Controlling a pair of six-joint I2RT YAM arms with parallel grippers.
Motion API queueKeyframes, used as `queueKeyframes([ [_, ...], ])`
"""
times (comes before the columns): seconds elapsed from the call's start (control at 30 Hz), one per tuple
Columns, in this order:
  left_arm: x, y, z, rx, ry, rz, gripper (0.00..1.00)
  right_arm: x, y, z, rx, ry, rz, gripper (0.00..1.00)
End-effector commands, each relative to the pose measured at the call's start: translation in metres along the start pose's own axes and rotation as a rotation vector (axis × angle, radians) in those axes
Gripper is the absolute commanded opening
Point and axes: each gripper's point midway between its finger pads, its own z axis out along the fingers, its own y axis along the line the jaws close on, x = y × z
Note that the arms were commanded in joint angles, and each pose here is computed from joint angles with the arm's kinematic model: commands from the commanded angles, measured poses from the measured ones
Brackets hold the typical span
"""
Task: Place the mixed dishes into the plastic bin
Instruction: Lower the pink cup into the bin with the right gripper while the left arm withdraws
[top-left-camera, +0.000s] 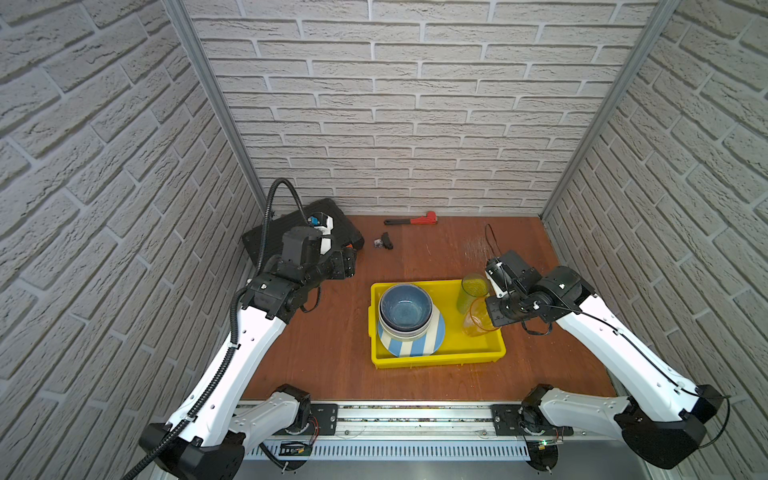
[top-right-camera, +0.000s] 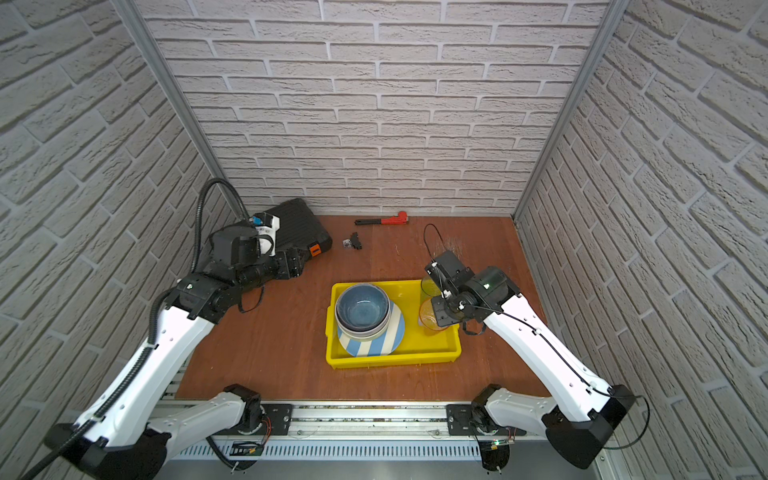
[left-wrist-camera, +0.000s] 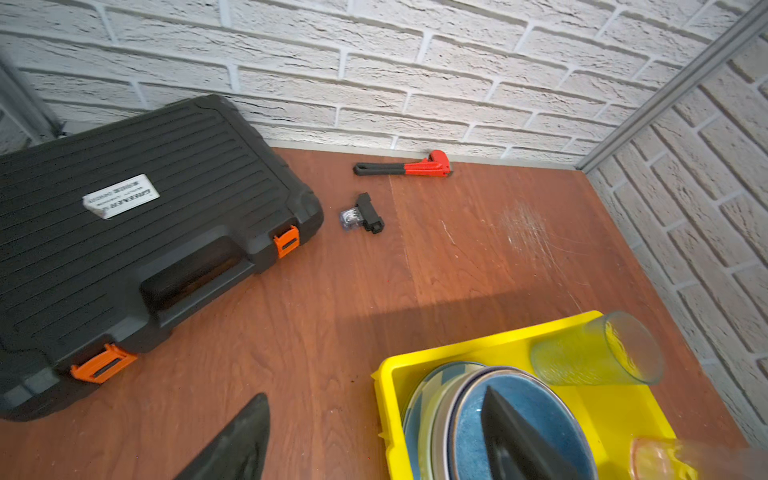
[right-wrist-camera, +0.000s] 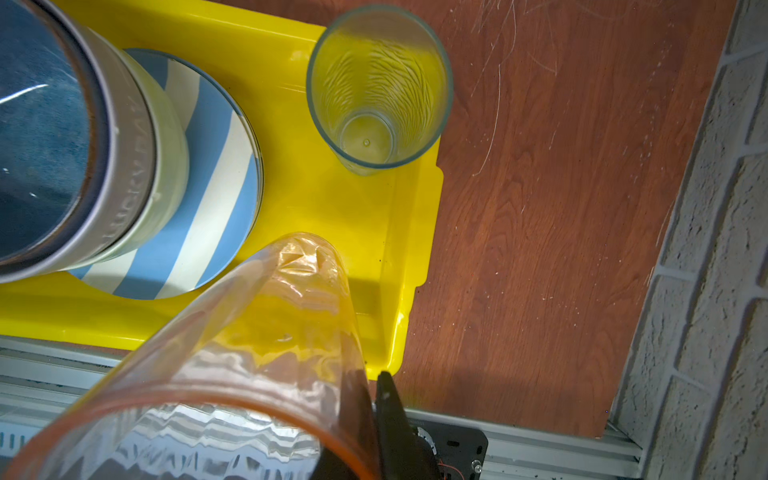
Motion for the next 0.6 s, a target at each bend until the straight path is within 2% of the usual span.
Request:
queueKeyframes([
  [0.0, -0.003, 0.014, -0.010, -0.040, -0.031, -0.005, 0.81, 0.001, 0.000, 0.007, -0.020, -0.011, 0.061, 0.06],
  [0.27, -0.003, 0.033, -0.016, -0.084, -0.038, -0.037, 0.82, 0.016, -0.008, 0.040, -0.018, 0.067, 0.152, 0.06],
  [0.57, 0.002, 0.051, -0.019, -0.120, -0.033, -0.061, 0.83, 0.025, -0.016, 0.052, -0.011, 0.101, 0.195, 0.06],
])
